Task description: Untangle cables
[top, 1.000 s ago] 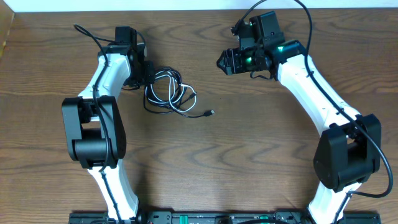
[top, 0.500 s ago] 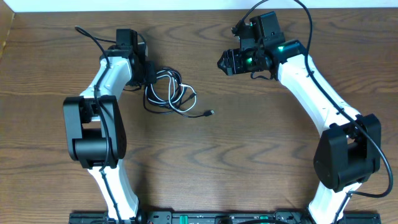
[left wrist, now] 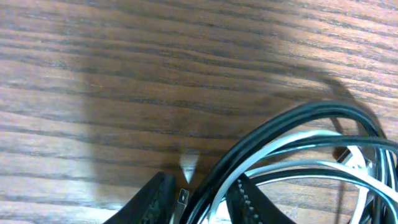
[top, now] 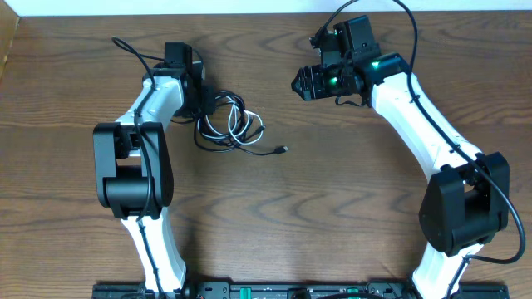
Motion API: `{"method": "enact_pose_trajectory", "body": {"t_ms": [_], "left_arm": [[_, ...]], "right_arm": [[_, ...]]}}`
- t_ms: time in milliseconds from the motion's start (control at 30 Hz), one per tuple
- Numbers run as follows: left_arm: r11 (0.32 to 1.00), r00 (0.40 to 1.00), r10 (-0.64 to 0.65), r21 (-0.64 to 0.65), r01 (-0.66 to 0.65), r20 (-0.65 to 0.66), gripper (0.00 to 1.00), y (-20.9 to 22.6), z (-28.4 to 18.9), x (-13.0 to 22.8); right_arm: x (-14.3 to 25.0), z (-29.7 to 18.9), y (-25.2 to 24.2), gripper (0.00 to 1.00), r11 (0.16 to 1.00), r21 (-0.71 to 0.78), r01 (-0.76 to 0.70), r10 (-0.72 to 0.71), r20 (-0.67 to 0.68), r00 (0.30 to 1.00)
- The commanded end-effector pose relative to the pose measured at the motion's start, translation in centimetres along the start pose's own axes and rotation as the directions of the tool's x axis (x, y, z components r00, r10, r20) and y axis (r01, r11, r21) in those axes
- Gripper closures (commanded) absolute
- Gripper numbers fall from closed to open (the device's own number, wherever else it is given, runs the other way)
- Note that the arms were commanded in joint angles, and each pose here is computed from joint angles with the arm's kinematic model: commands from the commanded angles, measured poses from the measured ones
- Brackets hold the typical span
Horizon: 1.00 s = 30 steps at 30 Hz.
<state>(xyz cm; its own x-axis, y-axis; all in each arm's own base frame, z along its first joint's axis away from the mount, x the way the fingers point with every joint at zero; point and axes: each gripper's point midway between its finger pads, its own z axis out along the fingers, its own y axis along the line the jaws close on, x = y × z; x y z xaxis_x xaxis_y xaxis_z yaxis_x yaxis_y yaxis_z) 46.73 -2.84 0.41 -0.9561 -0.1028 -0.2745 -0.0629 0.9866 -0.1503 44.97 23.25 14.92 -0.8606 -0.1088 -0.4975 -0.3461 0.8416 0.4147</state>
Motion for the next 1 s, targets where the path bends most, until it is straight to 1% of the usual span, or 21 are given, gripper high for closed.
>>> {"method": "enact_pose_trajectory", "body": {"t_ms": [0,33,100,133,167,200,300,367,500,667,733,800,900,967], "left_arm": [[1.0,0.998,0.017,0.002,-0.016,-0.054,0.72,-1.3,1.2,1.6],[1.0,0.998,0.029,0.005,-0.029,-0.06,0.73,-1.9,1.2,1.8],[0.998,0.996,0.055,0.011,-0.054,-0.071,0.78,-3.1,1.3,2.2],[0.998,0.995,0.068,0.015,-0.067,-0.073,0.82,-3.7,1.4,2.4],[0.997,0.994,0.079,0.019,-0.078,-0.075,0.9,-4.2,1.4,2.5],[0.996,0.993,0.091,0.022,-0.089,-0.075,0.92,-4.8,1.4,2.6],[0.993,0.992,0.116,0.033,-0.114,-0.055,0.92,-6.2,0.7,2.2],[0.993,0.994,0.111,0.04,-0.11,-0.02,0.93,-7.0,-0.8,1.3],[0.987,0.99,0.111,0.109,-0.121,0.092,0.93,-8.9,-5.6,-0.8],[0.977,0.975,0.039,0.198,-0.084,0.221,0.92,-10.9,-12.5,-2.6],[0.968,0.966,0.016,0.24,-0.08,0.258,0.93,-11.7,-15.0,-2.8],[0.964,0.957,-0.01,0.256,-0.068,0.291,0.92,-11.9,-16.9,-3.1],[0.961,0.947,-0.069,0.275,-0.02,0.312,0.93,-11.9,-18.6,-3.3],[0.963,0.939,-0.155,0.257,0.075,0.308,0.93,-11.1,-18.7,-3.5]], "right_arm": [[-0.5,-0.4,-0.1,0.34,1.0,0.008,0.019,-0.019,0.015,1.0],[-0.5,-0.4,-0.1,0.34,1.0,0.008,0.019,-0.019,0.014,1.0],[-0.5,-0.4,-0.1,0.34,1.0,0.008,0.019,-0.019,0.014,1.0],[-0.4,-0.4,-0.1,0.34,1.0,0.008,0.018,-0.018,0.012,1.0],[-0.4,-0.4,-0.1,0.34,1.0,0.008,0.018,-0.018,0.012,1.0],[-0.4,-0.4,-0.1,0.34,1.0,0.008,0.018,-0.018,0.011,1.0],[-0.4,-0.4,-0.1,0.34,1.0,0.004,0.018,-0.018,0.011,1.0],[-0.4,-0.4,0.0,0.34,1.0,-0.001,0.019,-0.019,0.012,1.0],[-0.5,-0.4,0.7,0.35,0.999,-0.037,0.023,-0.023,0.014,1.0],[-0.8,-0.6,2.4,0.35,0.99,-0.133,0.037,-0.034,0.021,0.999],[-0.9,-0.8,3.6,0.35,0.977,-0.203,0.068,-0.063,0.028,0.998],[-0.8,-1.2,5.0,0.35,0.953,-0.282,0.115,-0.109,0.038,0.993],[-0.6,-2.1,7.1,0.35,0.9,-0.391,0.192,-0.181,0.066,0.981],[-0.5,-2.9,8.4,0.35,0.863,-0.44,0.247,-0.23,0.093,0.969]]}}
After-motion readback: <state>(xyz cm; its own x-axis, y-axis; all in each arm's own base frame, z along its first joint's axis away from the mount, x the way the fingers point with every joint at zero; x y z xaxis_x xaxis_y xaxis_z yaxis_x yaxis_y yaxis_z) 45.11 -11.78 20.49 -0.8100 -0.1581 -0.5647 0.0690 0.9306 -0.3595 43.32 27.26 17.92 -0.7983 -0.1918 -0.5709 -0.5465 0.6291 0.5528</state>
